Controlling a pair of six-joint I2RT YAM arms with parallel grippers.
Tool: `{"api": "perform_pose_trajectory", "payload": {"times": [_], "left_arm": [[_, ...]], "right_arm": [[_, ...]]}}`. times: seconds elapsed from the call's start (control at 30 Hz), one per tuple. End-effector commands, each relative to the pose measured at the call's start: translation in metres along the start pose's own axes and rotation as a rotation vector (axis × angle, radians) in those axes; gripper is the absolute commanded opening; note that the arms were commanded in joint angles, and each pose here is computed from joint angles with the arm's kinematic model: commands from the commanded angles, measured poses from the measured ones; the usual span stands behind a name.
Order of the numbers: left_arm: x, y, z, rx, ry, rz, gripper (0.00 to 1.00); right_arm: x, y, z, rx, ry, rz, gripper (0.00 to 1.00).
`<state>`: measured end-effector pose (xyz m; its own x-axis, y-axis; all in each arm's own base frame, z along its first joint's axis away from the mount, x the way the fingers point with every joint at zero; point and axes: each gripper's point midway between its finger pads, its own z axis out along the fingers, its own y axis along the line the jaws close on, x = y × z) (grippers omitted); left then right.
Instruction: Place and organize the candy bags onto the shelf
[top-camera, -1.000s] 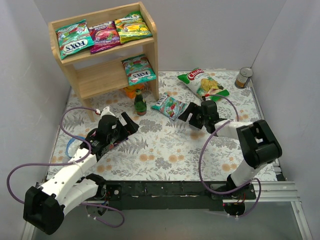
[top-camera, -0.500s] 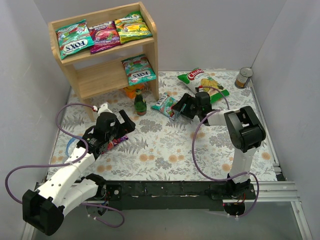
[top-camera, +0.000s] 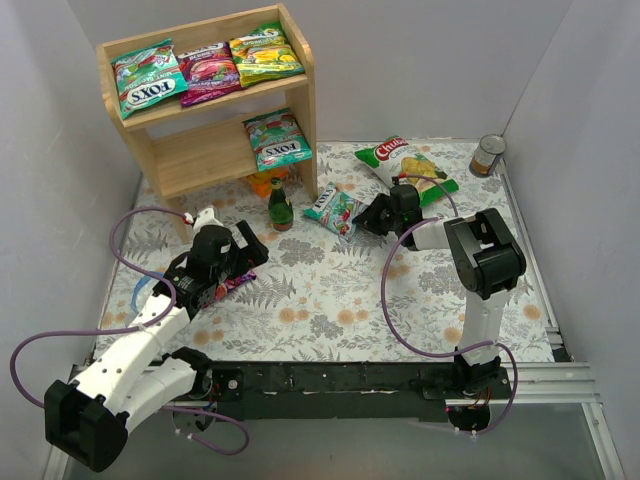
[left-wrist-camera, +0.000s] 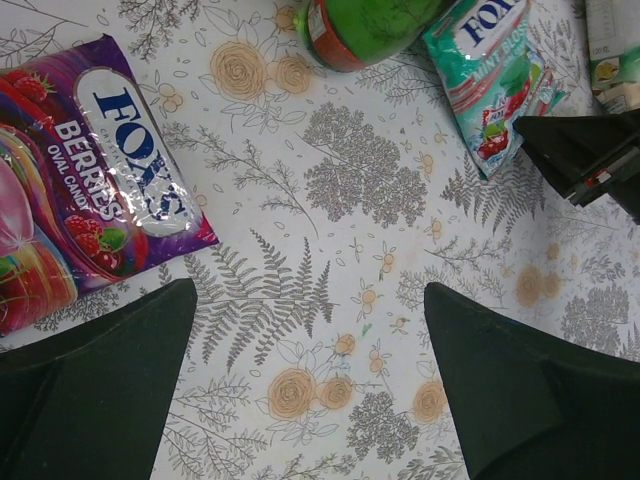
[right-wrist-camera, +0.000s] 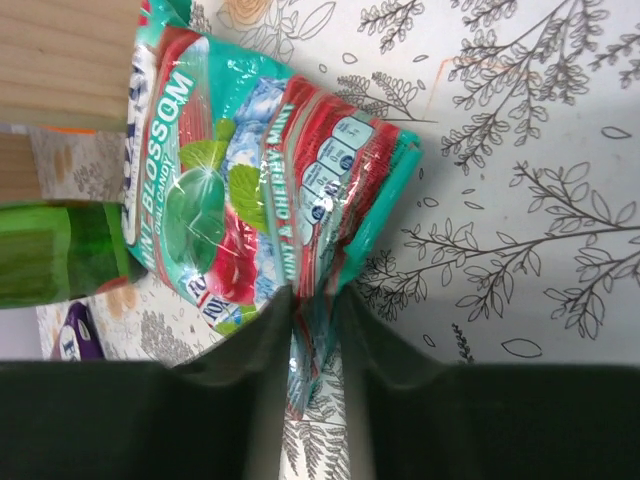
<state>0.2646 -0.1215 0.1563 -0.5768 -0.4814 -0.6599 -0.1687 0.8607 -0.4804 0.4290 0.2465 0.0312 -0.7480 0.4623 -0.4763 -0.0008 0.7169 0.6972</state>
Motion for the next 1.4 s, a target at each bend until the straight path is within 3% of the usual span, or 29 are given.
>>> {"api": "perform_pose_trajectory", "payload": {"times": [0.0,0.1,0.47,0.73,0.93,1.17,1.37], "left_arm": [[-0.009,0.004,-0.007,-0.035,-0.027,-0.001,0.98],[-0.008,0.007,-0.008,-0.047,-0.026,0.0,0.98],[-0.015,0.016,-0.015,-0.096,-0.055,-0.008,0.98],[-0.037,0.022,-0.028,-0.128,-0.156,-0.047,0.98],[-0.042,0.023,-0.029,-0.118,-0.16,-0.052,0.98],[-0.026,0.032,-0.017,-0.138,-0.076,-0.072,0.98],[0.015,0.022,0.001,-0.058,0.091,-0.099,0.98]], "right_arm": [[0.019,-0.022,0.002,0.054,0.049,0.011,0.14],[0.018,-0.018,0.003,0.033,0.051,0.016,0.01],[0.016,0.001,-0.016,-0.032,0.032,0.018,0.01],[-0.006,0.042,-0.061,-0.131,-0.048,-0.009,0.01],[-0.032,0.082,-0.102,-0.207,-0.134,-0.052,0.01],[-0.06,0.131,-0.162,-0.327,-0.253,-0.089,0.01],[-0.068,0.17,-0.198,-0.453,-0.27,-0.099,0.01]]}}
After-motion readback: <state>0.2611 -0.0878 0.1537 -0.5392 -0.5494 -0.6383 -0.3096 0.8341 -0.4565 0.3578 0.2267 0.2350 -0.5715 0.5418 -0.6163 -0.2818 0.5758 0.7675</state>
